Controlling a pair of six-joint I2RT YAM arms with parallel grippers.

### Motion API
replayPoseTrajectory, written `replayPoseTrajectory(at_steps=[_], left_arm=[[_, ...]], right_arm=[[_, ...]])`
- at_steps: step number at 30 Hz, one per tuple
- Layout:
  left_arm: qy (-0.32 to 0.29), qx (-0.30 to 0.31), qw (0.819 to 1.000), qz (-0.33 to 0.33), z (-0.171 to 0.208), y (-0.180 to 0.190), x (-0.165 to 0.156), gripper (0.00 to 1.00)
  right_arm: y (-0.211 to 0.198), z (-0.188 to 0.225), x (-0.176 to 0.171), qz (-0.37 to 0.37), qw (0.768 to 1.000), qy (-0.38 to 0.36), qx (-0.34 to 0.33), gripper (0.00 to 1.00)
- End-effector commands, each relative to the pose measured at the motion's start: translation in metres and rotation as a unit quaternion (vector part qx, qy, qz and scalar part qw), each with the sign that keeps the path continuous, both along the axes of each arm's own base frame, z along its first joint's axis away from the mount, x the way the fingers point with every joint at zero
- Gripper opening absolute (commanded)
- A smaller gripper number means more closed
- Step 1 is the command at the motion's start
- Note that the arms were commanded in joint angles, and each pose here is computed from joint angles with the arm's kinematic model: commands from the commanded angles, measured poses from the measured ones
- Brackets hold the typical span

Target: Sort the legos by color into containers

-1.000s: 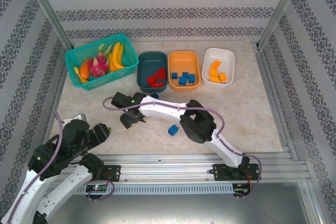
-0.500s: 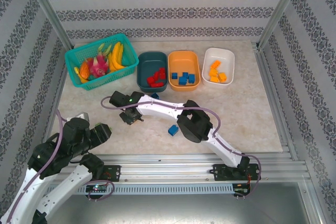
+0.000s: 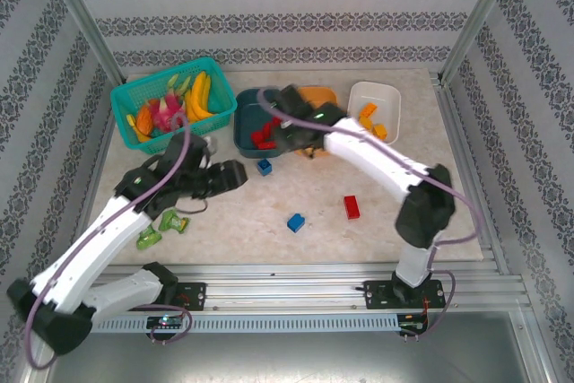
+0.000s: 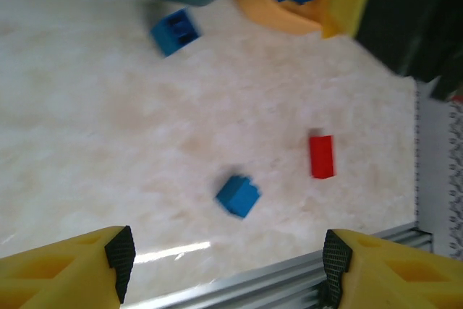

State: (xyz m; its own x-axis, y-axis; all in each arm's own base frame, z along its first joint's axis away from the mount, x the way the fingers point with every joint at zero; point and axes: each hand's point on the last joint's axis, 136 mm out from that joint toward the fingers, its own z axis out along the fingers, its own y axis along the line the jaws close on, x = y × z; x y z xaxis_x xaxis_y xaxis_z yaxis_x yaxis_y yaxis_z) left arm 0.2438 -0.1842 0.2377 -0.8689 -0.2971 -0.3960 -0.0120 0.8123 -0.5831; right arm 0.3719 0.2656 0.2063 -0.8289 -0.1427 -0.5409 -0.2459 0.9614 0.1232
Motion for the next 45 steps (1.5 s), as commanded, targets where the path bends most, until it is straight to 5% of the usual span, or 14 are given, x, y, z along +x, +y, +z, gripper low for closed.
replayPoseTrajectory(at_steps=[1,9,21,31,35,40,45], left_arm=[[-0.077,-0.052,0.993,-0.074,0.037,-0.059,0.036,0.72],[-0.078,-0.096,0.983,-0.134,0.035,-0.162,0.107,0.72],[-0.052,-0.122,0.975,-0.177,0.009,-0.250,0.184,0.71],[-0.032,-0.130,0.975,-0.180,-0.011,-0.267,0.198,0.71],[-0.026,-0.132,0.974,-0.183,-0.014,-0.269,0.197,0.71],[-0.035,-0.136,0.973,-0.182,0.000,-0.268,0.194,0.71],[-0.033,-0.120,0.973,-0.194,0.007,-0.268,0.176,0.71]], right_arm=[[-0.079,-0.016,0.014,-0.085,0.995,0.023,-0.038,0.19],[-0.217,-0.041,0.087,-0.234,0.969,0.048,-0.054,0.20],[-0.292,-0.102,0.161,-0.325,0.936,0.091,-0.103,0.20],[-0.303,-0.135,0.179,-0.335,0.930,0.120,-0.094,0.28],[-0.300,-0.139,0.180,-0.332,0.931,0.123,-0.088,0.41],[-0.293,-0.120,0.186,-0.327,0.936,0.103,-0.075,0.57],[-0.282,-0.088,0.186,-0.325,0.940,0.071,-0.070,0.62]])
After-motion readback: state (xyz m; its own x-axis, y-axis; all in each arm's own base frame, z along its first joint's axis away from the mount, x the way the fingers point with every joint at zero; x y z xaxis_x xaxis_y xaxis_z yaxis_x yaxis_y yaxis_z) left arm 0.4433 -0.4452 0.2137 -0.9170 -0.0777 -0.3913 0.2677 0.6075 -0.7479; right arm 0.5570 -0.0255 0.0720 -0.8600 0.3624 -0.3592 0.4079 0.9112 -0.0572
